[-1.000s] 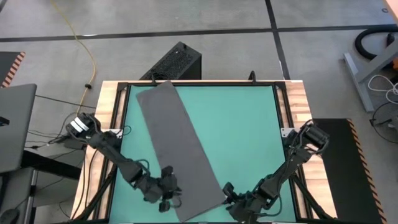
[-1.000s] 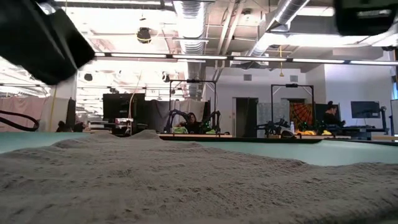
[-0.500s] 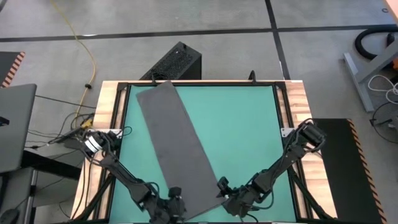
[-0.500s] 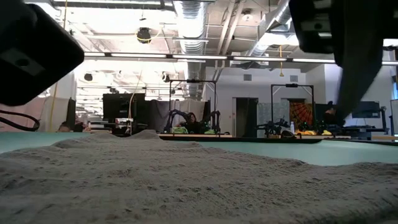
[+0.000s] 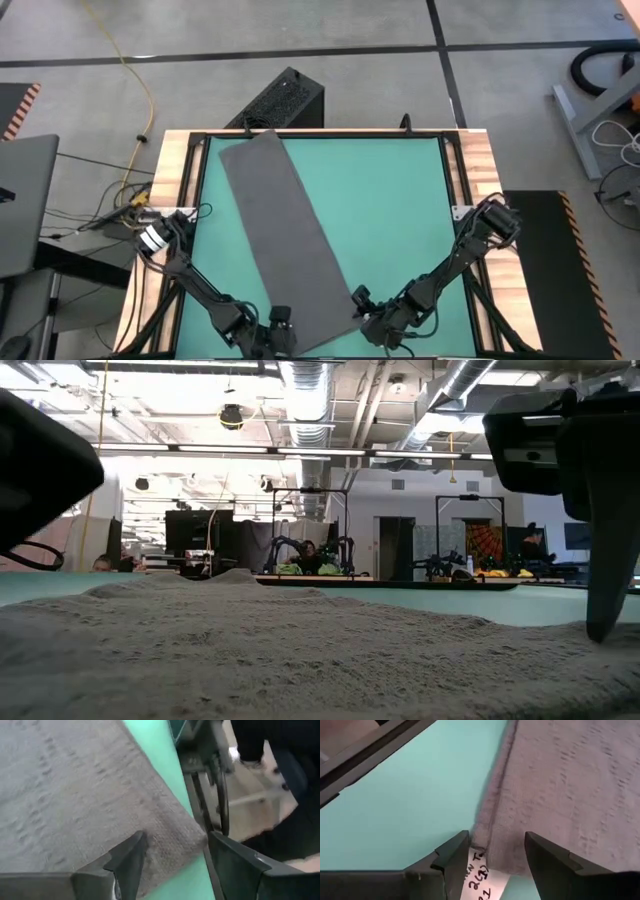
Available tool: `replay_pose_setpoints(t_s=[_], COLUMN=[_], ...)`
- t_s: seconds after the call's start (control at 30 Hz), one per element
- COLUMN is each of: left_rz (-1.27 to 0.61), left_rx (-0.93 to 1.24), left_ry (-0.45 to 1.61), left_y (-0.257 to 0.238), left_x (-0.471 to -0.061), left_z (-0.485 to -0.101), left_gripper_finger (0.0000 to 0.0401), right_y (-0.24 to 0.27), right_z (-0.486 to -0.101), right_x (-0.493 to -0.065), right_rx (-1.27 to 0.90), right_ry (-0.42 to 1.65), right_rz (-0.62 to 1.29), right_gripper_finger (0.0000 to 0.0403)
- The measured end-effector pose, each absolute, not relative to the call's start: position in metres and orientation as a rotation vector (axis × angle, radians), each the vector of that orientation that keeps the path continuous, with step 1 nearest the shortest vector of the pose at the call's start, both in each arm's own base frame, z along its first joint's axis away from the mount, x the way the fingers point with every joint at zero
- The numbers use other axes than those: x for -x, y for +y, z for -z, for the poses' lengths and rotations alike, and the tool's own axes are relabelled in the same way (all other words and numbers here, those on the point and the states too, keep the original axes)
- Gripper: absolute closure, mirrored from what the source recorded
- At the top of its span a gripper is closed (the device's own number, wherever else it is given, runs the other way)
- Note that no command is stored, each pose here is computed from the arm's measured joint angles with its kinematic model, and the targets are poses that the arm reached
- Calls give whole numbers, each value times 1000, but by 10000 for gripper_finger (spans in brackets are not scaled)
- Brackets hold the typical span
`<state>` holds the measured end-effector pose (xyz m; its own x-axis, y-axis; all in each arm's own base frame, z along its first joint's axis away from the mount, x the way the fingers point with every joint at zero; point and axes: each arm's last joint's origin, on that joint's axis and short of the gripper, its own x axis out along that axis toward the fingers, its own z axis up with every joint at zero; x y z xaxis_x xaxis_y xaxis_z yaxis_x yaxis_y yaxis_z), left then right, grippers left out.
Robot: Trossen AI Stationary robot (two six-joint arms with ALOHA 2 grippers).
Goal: Roll towel into tight, uniform cylinder
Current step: Roll the gray towel
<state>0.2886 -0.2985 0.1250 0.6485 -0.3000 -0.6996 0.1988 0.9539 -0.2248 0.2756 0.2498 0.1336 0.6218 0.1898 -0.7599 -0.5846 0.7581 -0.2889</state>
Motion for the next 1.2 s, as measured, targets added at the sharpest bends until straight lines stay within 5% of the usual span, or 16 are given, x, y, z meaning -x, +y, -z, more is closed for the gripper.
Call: replay_pose_setpoints(t_s=[0.3,0.6,0.97,1.2], left_rz=[291,225,66,142], left_rx=[92,110,27,132], left_ry=[840,856,917,844], left_y=[-303,-299,-278,-288], left_x=[-289,-288,-273,-274], left_z=[-105,-102,-135,-149], left_gripper_finger=[205,373,400,401], right_y=[249,250,204,174], right_z=[-125,-124,-149,-149], right_x=[-278,-275,-303,-321], right_rx=[491,458,117,-200], right_ry=[820,846,935,1045], right_rz=[-441,-466,-493,-613], right_gripper_finger=[225,374,373,372])
